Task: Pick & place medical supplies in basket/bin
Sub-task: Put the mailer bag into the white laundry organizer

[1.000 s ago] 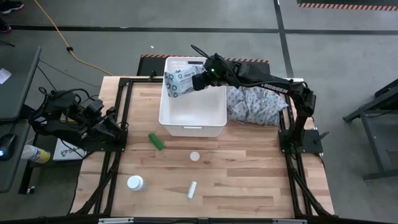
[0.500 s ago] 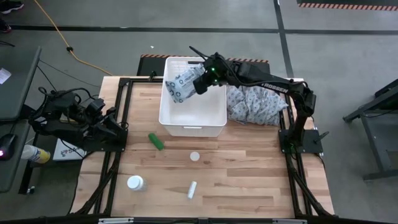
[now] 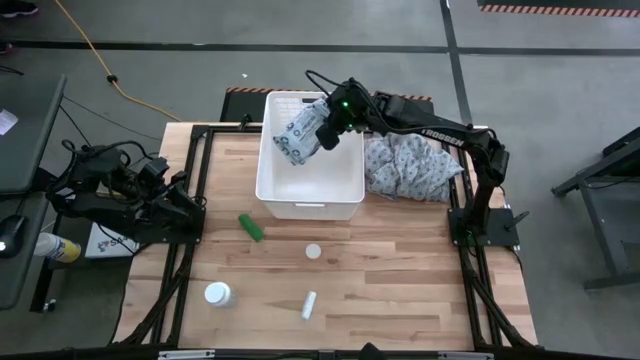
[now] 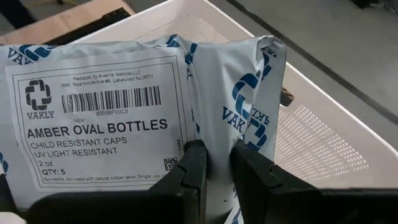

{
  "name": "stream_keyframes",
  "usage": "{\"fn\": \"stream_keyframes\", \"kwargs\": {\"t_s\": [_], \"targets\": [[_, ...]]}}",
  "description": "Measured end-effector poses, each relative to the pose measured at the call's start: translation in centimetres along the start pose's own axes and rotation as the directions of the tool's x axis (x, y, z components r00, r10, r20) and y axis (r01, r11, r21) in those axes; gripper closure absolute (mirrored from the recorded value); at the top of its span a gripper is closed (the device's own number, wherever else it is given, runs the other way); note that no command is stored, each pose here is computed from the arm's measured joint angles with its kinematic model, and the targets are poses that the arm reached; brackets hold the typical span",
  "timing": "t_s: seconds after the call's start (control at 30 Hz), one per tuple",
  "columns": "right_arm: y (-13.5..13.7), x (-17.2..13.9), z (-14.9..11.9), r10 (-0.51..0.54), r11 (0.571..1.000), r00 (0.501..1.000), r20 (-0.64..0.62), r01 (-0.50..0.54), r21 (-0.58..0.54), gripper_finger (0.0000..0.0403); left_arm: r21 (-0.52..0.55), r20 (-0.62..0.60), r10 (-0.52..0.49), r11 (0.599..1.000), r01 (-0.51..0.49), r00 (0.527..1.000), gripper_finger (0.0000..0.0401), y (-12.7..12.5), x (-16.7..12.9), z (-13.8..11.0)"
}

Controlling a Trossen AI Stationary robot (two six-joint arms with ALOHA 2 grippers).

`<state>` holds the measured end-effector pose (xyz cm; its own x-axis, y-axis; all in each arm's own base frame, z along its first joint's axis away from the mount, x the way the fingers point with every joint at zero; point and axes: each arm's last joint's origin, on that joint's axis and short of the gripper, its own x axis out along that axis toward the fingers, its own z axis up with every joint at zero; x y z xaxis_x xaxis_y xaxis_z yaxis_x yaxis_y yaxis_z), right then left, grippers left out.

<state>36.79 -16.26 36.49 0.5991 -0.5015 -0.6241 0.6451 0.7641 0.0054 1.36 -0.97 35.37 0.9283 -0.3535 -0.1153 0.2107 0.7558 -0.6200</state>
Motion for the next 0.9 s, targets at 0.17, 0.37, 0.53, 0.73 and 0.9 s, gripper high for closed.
{"fn": "stream_keyframes", "kwargs": {"t_s": [0.17,0.37,0.53,0.73,0.9], "targets": [[0.1,0.0,0.0,0.005,0.996,1.000,0.001,-0.005,-0.084,0.0352,0.002,0.001,0.001,1.000,-0.001,1.000,0.0180,0.0,0.0,0.0],[0.5,0.7,-0.2,0.032,0.977,0.999,-0.011,-0.034,-0.212,0.0352,0.002,0.004,0.008,1.000,-0.008,1.000,0.0180,0.0,0.0,0.0],[1.2,2.5,-0.9,0.052,0.952,0.997,-0.049,-0.064,-0.299,0.0352,0.002,0.012,0.019,1.000,-0.019,1.000,0.0180,0.1,0.0,0.0],[1.6,4.3,-1.4,0.069,0.925,0.995,-0.070,-0.090,-0.369,0.0352,0.002,0.015,0.023,1.000,-0.023,1.000,0.0180,0.1,0.0,0.0],[1.9,5.2,-1.6,0.089,0.900,0.994,-0.065,-0.108,-0.422,0.0352,0.002,0.016,0.025,1.000,-0.025,1.000,0.0180,0.1,0.0,0.0]]}}
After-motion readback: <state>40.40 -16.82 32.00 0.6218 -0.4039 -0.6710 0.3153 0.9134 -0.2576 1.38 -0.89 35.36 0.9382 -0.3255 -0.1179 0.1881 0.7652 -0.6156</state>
